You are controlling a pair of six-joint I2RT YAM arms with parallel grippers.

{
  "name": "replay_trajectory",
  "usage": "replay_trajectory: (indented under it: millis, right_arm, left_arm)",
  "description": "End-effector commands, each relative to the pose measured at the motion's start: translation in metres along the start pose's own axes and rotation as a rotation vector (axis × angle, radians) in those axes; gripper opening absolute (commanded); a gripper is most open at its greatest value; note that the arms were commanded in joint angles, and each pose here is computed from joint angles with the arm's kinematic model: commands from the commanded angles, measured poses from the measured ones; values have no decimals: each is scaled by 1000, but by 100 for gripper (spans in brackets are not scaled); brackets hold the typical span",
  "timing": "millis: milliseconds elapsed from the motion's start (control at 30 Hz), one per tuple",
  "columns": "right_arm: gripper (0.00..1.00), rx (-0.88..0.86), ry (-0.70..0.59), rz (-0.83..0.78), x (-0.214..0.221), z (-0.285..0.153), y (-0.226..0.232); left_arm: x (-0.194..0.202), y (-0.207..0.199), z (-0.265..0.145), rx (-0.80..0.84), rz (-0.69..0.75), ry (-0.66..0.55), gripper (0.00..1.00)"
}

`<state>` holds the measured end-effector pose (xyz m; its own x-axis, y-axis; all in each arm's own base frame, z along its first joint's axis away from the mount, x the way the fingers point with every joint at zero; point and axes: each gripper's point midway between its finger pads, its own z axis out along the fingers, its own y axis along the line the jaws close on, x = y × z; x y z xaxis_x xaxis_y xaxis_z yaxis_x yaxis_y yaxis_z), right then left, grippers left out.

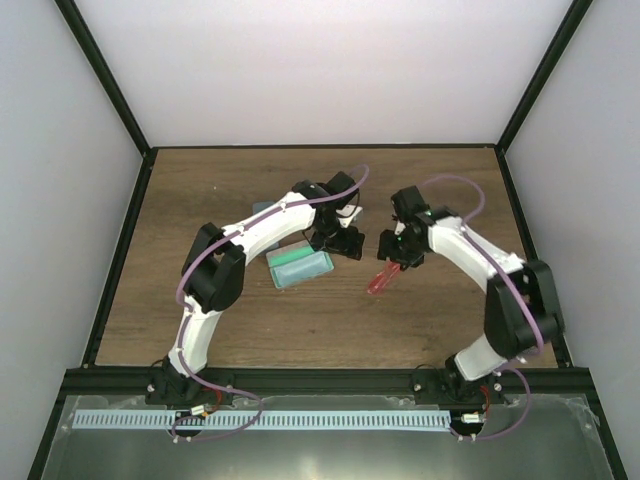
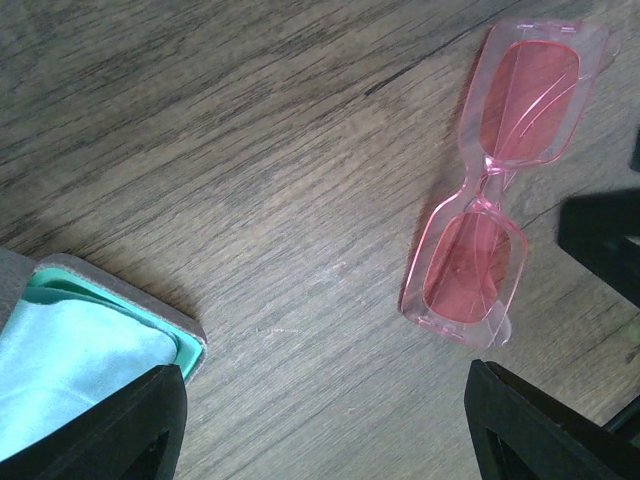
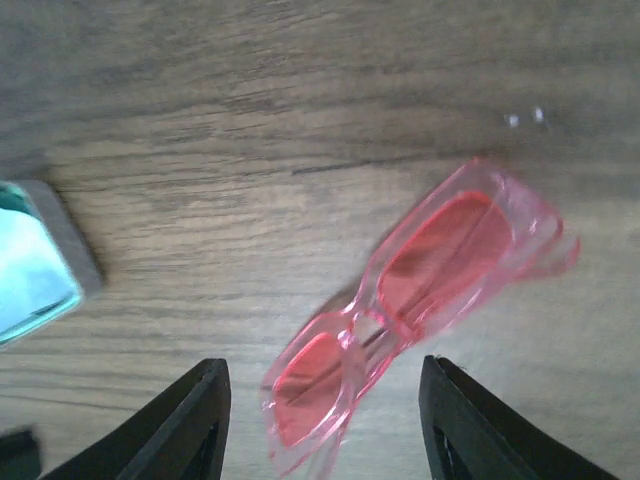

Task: Organize the sunglasses
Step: Fold the sunglasses at the center of the board, then adjust the sunglasses at the center of the board.

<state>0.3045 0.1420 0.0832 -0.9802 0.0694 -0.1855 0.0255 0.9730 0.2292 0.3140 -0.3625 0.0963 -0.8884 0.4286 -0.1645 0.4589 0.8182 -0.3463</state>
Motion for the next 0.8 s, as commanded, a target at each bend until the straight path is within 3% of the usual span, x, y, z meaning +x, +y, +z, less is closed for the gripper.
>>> replay_trajectory:
  millis: [0, 67, 233, 767]
  right_arm:
    - [52, -183, -154, 399, 1, -21, 13]
    - [50, -259, -140, 483, 16, -15, 15]
    - [46, -248, -65, 544, 43, 3, 6]
    - [31, -212, -41, 543, 26, 23, 9]
  left_arm:
    - [-2, -6, -13, 23, 25, -27, 78]
    - [-2, -7, -13, 30, 25, -27, 78]
    - [-1, -9, -12, 46, 20, -26, 78]
    - [1, -6, -7, 49, 22, -15, 78]
